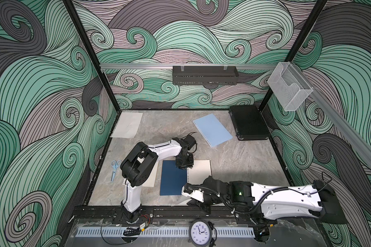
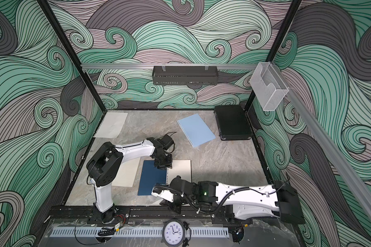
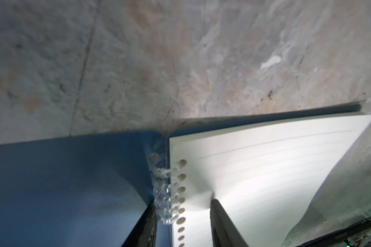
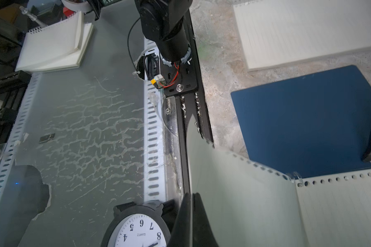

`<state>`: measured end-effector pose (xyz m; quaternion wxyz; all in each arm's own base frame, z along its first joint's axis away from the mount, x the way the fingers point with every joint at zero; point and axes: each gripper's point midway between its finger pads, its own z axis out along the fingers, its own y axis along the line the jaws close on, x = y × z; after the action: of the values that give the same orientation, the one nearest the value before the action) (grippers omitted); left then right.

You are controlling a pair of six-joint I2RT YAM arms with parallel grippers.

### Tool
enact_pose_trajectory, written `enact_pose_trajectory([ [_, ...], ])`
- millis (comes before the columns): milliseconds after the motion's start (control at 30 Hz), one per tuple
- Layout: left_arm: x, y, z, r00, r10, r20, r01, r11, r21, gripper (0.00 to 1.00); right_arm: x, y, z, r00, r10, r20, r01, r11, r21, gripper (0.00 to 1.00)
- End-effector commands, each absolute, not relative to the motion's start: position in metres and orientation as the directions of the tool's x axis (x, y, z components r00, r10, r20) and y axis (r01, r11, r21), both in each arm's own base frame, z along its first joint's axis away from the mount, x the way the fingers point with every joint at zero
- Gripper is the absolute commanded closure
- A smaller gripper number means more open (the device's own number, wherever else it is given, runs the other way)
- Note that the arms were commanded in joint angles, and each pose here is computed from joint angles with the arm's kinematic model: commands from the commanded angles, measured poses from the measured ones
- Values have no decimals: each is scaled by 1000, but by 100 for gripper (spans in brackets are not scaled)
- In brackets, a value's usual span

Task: Tear off pages from different notebooks
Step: Tear off the paper from the notebook.

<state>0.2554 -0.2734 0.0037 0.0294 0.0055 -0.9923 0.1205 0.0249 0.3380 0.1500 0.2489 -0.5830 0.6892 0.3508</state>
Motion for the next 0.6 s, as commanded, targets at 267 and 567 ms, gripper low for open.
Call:
enact_pose_trajectory([
  [267,240,-225,-99,-991,-15,135,-18,1000,-19,59,11,340,173,-215,-560,-800,-968,11,252,100],
  [567,238,-222,-108,-989,-25,147,-27,1000,-13,59,-15,355,164,-221,-544,-809,-959,-28,281,100],
])
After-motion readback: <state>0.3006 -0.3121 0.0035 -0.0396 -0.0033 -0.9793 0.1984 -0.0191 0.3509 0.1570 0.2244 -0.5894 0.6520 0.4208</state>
